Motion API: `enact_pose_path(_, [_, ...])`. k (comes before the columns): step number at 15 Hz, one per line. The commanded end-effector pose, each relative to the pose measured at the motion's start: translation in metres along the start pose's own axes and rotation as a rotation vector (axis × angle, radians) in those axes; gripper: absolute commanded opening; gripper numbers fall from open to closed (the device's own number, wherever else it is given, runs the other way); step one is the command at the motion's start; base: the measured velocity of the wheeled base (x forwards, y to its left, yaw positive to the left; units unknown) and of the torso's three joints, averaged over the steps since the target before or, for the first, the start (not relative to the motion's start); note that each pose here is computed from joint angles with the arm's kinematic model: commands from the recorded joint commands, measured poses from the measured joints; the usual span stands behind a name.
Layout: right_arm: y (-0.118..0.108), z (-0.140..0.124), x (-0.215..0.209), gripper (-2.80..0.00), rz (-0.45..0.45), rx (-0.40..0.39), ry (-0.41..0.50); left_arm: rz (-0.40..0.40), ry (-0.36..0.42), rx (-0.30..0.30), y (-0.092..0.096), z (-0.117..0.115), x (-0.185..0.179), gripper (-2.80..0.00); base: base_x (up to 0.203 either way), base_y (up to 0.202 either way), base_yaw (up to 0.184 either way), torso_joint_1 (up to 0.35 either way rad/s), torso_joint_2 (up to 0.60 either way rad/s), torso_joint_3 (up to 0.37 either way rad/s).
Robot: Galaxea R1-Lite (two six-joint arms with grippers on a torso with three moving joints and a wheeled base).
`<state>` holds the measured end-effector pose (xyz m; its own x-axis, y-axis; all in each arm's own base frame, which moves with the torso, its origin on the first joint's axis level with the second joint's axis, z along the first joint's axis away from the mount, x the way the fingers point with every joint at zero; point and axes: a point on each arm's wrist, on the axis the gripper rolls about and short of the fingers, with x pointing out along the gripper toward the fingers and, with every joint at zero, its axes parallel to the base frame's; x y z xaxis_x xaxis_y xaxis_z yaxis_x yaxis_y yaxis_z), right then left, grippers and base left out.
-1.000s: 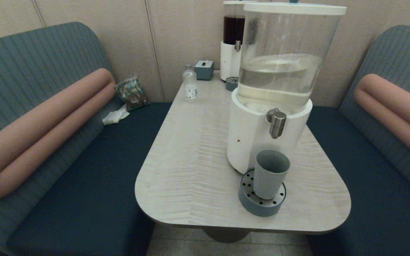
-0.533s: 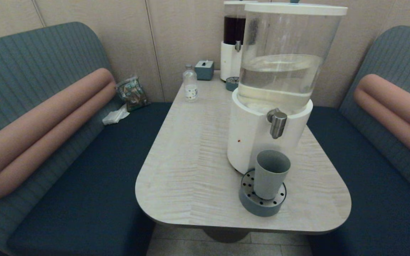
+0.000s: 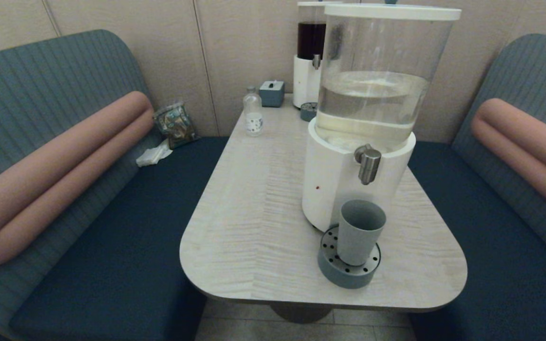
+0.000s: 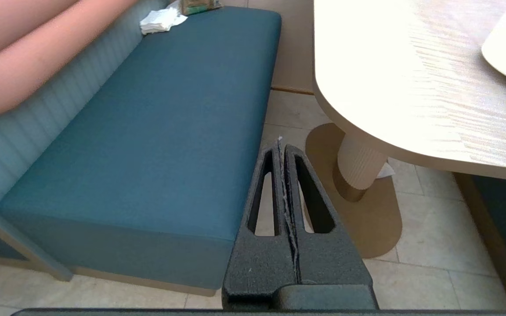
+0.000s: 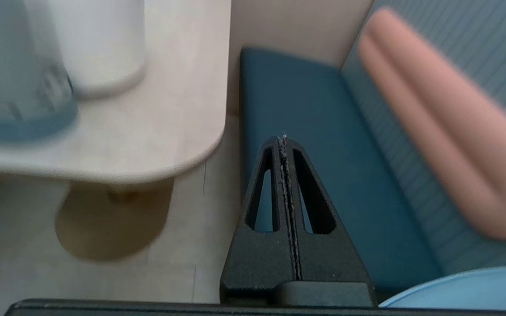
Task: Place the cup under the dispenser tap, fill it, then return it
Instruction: Place the cup next to the water dispenser
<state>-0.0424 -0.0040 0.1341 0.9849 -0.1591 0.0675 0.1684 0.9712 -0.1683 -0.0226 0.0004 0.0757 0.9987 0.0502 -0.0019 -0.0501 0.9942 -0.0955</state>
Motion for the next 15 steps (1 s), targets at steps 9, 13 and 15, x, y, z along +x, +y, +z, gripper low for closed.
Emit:
enact_pose_path(9, [0.017, -0.057, 0.012, -2.8, 0.215, 0.02, 0.08, 0.001, 0.002, -0.001, 0.0, 0.0, 0.0, -2.8, 0.0, 0.0, 0.0, 0.0, 0.0, 0.0])
enact_pose_path(13, [0.016, -0.057, 0.011, -2.8, 0.161, 0.153, 0.132, 0.001, 0.003, -0.001, 0.0, 0.0, 0.0, -2.8, 0.0, 0.0, 0.0, 0.0, 0.0, 0.0])
enact_pose_path(15, [0.016, -0.057, 0.011, -2.8, 0.158, 0.161, 0.126, 0.003, 0.006, -0.001, 0.0, 0.0, 0.0, -2.8, 0.0, 0.0, 0.0, 0.0, 0.0, 0.0])
